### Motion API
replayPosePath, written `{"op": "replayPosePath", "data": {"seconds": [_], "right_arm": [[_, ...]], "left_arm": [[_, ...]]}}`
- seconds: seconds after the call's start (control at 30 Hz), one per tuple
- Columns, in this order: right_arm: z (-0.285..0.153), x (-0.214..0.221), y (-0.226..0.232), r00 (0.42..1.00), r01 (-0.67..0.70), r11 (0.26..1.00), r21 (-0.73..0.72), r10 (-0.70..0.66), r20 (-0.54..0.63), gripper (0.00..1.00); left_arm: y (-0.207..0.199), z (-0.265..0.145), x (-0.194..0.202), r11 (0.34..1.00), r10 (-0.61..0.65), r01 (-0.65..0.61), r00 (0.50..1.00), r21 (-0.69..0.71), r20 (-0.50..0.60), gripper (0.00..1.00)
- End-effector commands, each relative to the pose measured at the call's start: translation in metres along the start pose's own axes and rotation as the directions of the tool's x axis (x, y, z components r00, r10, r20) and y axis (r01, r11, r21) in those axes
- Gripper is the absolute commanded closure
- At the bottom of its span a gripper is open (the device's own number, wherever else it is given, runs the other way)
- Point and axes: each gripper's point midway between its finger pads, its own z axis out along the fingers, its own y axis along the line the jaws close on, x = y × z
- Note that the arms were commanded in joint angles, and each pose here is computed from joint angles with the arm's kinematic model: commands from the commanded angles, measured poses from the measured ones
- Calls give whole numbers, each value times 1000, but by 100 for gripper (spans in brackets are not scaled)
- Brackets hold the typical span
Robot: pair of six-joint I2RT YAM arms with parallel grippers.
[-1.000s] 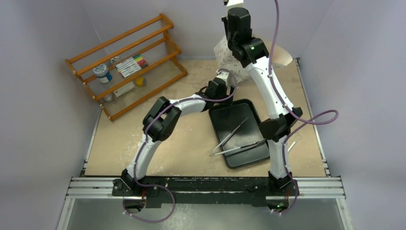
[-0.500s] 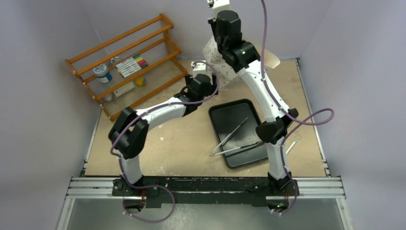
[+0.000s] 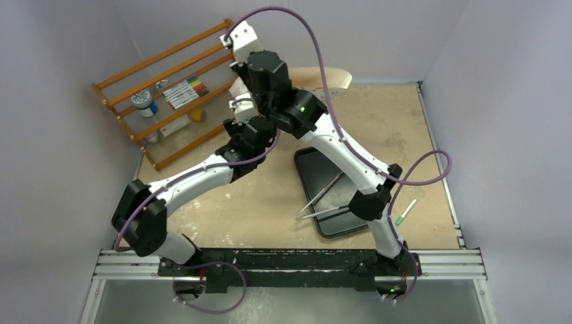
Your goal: Take the fake bread out of the paper bag
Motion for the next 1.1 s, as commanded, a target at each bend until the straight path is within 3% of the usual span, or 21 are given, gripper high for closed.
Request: {"op": "replayPosePath", "data": {"seconds": [0.0, 0.13, 0.3, 0.43, 0.6, 1.07], "right_arm": [[-51, -68, -18, 982, -111, 994, 7, 109, 152, 100], [-57, -61, 14, 987, -92, 995, -46, 97, 129, 100], [-61, -68, 47, 973, -153, 970, -189, 181, 142, 100], [-67, -67, 76, 972, -132, 945, -300, 182, 147, 100], [-83, -47, 122, 985, -82, 921, -381, 132, 108, 100], [-206, 25, 224, 997, -48, 861, -506, 70, 24, 100]], "left_arm": [[26, -19, -26, 990, -115, 121, 990, -68, 86, 8], [54, -30, -19, 981, -125, 138, 987, -134, 98, 7], [83, -43, -21, 955, -186, 214, 971, -206, 147, 4], [89, -47, -13, 946, -243, 267, 959, -185, 143, 3], [87, -38, 11, 953, -204, 216, 976, -214, 78, 3], [111, -32, 71, 952, -175, 166, 984, -257, -13, 2]]}}
